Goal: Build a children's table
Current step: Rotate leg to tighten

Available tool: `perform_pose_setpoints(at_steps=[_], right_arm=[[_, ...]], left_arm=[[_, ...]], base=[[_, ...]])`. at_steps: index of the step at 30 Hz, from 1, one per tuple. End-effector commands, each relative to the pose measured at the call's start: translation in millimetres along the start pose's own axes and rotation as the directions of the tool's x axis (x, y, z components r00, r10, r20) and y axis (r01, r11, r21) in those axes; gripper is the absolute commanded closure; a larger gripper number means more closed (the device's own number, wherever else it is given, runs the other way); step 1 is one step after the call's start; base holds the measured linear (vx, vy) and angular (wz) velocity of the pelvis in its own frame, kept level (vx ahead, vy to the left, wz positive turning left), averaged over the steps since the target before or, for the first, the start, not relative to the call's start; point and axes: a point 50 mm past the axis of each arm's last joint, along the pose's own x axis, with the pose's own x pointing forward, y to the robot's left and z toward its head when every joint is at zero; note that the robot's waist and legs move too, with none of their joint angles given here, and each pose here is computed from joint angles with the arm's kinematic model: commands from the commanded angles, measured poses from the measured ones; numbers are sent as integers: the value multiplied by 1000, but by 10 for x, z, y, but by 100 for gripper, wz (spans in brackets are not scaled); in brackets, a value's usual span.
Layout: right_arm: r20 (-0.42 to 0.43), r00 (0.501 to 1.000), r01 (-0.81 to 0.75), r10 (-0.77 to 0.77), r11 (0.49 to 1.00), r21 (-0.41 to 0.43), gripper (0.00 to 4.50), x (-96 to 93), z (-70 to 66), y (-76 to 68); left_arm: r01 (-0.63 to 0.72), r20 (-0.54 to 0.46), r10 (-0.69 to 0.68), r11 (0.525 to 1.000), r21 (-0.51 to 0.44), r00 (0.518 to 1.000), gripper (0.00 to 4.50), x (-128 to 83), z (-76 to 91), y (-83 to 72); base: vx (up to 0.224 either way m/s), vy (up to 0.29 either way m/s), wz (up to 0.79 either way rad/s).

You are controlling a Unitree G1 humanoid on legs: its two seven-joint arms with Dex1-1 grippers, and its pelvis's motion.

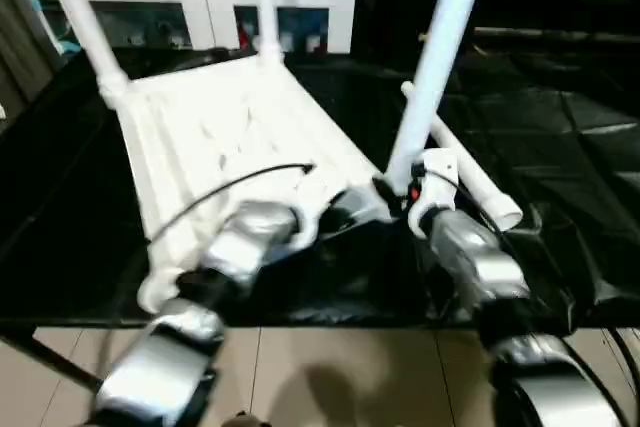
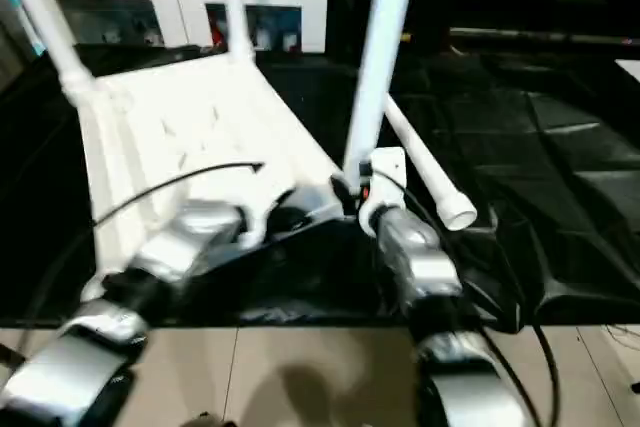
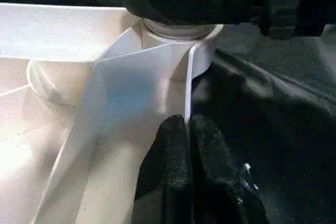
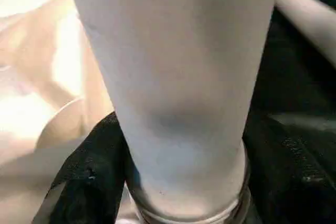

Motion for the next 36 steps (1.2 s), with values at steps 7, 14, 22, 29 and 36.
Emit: perform_pose_setpoints(at_steps=[7, 14, 22, 29, 36], right_arm=[[-19, 995, -99, 99, 995, -13, 90, 32, -119, 191], [2, 970, -242, 244, 965, -100, 66, -40, -55, 96], [-137, 825, -564, 548, 783, -263, 66, -358, -54, -85], [-206, 749, -663, 630, 703, -257, 66, -509, -32, -207], [-223, 712, -702, 665, 676, -226, 111, -519, -32, -137]], left_arm=[[28, 88, -32, 998, 48, 996, 450, 4, 171, -13], [138, 74, -144, 987, 84, 987, 450, -153, 24, 34], [323, 54, -330, 940, 107, 942, 450, -447, -177, 76], [386, 23, -392, 915, 116, 920, 450, -621, -248, 139], [393, 23, -399, 911, 121, 917, 450, -660, -239, 152]], base=[[0, 0, 0], [0, 0, 0], [0, 0, 0], [0, 0, 0], [0, 0, 0]])
